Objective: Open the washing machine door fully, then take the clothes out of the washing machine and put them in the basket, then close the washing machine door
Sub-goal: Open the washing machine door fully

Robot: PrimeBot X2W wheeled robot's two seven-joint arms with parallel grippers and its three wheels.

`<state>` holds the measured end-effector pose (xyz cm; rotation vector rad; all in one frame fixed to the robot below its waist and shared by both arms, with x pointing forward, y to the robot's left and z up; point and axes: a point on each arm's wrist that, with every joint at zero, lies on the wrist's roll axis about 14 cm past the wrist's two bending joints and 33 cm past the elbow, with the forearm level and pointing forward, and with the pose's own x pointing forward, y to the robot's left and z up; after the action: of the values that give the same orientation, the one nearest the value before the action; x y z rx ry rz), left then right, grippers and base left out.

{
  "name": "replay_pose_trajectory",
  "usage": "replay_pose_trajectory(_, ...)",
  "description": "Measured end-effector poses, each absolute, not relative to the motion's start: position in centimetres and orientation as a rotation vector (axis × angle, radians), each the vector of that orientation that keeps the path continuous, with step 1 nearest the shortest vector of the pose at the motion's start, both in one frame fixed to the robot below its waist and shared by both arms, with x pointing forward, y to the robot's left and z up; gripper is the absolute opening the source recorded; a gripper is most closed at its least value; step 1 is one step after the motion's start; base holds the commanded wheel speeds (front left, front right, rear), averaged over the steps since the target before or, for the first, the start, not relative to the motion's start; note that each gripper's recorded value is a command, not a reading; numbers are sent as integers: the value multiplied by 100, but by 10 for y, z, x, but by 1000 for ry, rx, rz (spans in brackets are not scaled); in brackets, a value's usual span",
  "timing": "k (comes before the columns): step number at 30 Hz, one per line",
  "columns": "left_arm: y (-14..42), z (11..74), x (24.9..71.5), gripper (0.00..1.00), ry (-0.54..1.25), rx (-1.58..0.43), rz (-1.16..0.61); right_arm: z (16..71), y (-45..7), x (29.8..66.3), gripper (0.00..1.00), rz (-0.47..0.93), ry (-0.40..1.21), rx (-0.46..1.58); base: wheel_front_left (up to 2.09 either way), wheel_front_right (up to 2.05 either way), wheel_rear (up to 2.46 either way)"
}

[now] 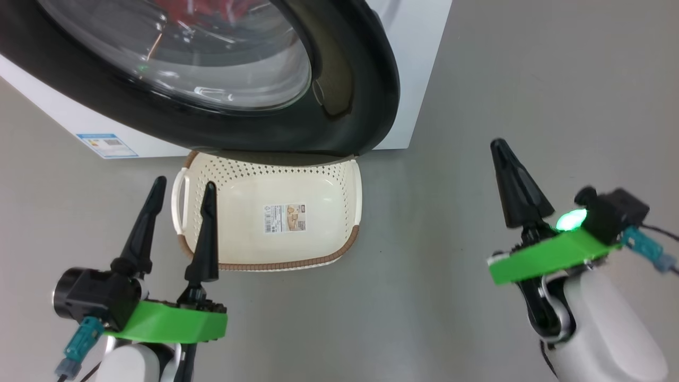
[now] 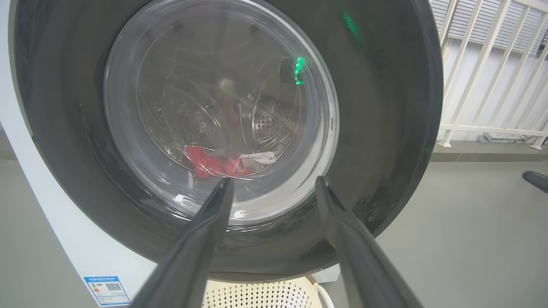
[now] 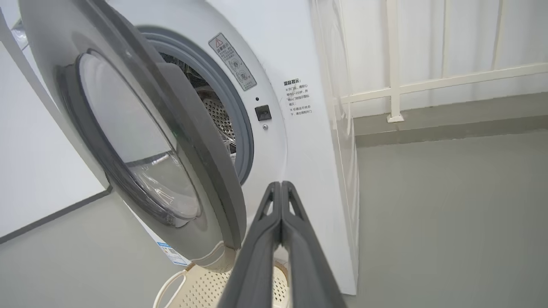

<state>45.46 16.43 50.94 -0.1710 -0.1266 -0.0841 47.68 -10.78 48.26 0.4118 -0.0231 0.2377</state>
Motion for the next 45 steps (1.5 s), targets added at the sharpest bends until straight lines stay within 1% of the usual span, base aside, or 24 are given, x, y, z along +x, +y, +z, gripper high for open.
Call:
replay_pose_trajectory(7,166,505,454,100,-115,-169,-80,489,-88,510,0,217,19,811,0,0,0)
replay_pose_trajectory(12,171,502,452,100,-105,-163,-62,501,-71,538,0,243,122,1132,0,0,0)
replay_pose_trajectory(17,175,501,449,100,-99,-161,-51,497,-59,556,0,280,297,1395,0,0,0)
replay_pose_trajectory(22,179,500,446,100,-93,-159,-42,500,-36,566,0,378,477,1555,0,0,0)
replay_pose_trajectory(25,181,499,445,100,-91,-158,-35,507,-24,571,0,442,562,1601,0,0,0)
replay_pose_trajectory(29,183,499,444,100,-88,-155,-28,517,-9,573,0,538,659,1600,0,0,0)
replay_pose_trajectory(35,186,496,441,100,-78,-160,-15,531,12,568,0,673,759,1526,0,0,0)
replay_pose_trajectory(40,189,496,439,100,-75,-166,-6,531,23,560,0,714,810,1449,0,0,0)
replay_pose_trajectory(45,194,500,434,100,-81,-184,18,539,32,550,0,771,844,1418,0,0,0)
